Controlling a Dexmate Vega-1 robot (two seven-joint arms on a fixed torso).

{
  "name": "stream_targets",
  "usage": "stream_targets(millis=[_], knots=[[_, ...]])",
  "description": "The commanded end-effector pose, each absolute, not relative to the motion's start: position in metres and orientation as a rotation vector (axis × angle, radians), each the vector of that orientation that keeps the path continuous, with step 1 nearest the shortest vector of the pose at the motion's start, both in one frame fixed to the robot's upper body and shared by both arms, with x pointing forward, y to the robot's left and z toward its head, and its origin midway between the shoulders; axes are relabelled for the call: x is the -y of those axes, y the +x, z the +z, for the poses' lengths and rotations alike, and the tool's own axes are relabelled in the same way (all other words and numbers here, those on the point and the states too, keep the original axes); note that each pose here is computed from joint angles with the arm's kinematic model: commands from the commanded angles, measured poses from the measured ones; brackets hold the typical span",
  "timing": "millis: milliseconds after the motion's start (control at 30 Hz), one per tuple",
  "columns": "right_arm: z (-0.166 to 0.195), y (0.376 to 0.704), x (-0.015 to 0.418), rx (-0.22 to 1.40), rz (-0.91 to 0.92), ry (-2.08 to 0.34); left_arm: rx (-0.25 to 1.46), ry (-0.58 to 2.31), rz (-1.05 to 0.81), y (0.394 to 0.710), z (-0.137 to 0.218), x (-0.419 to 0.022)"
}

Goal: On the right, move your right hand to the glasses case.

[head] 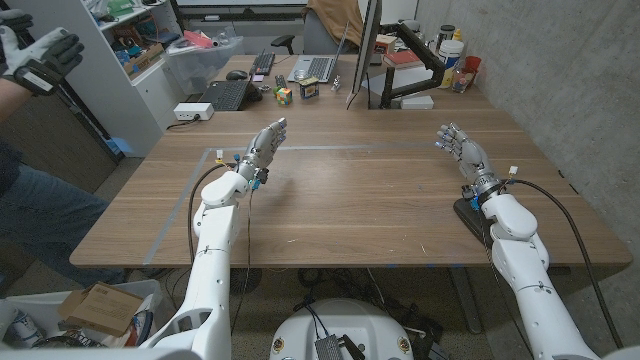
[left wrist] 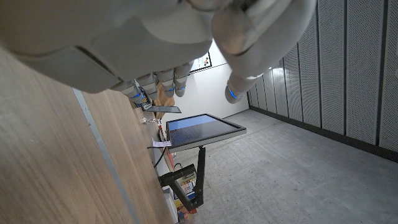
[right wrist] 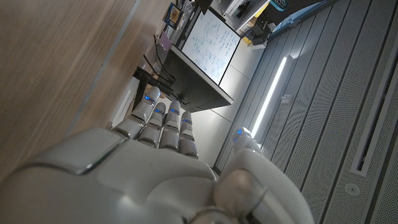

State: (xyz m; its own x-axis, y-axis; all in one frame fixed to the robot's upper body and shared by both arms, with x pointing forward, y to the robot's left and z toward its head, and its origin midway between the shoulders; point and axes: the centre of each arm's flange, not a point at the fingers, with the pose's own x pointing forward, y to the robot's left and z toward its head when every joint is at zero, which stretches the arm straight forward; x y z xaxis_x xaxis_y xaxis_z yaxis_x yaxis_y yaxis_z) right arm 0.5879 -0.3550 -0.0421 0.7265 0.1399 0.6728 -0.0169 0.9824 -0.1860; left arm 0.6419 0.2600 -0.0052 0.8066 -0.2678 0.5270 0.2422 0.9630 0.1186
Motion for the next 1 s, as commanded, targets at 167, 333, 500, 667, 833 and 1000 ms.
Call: stream_targets(millis=[167,333,500,667,833,1000], knots=[[-0.048,0.582,0.359,0.753,0.084,-0.18,0.569,0.056,-0.275,0.643,0.0,-0.258],[-0.05,0.577,0.363,0.757,0.072,-0.187,0.565,0.066,-0.276,0.644,0.001,-0.258],[-0.049,0.573,0.367,0.765,0.062,-0.202,0.565,0.074,-0.282,0.645,0.005,-0.257],[-0.047,0.57,0.369,0.769,0.053,-0.213,0.568,0.089,-0.284,0.646,0.009,-0.253],[-0.046,0.568,0.37,0.774,0.05,-0.23,0.573,0.098,-0.286,0.647,0.011,-0.251],[-0.046,0.567,0.37,0.775,0.047,-0.242,0.572,0.098,-0.285,0.647,0.013,-0.251]])
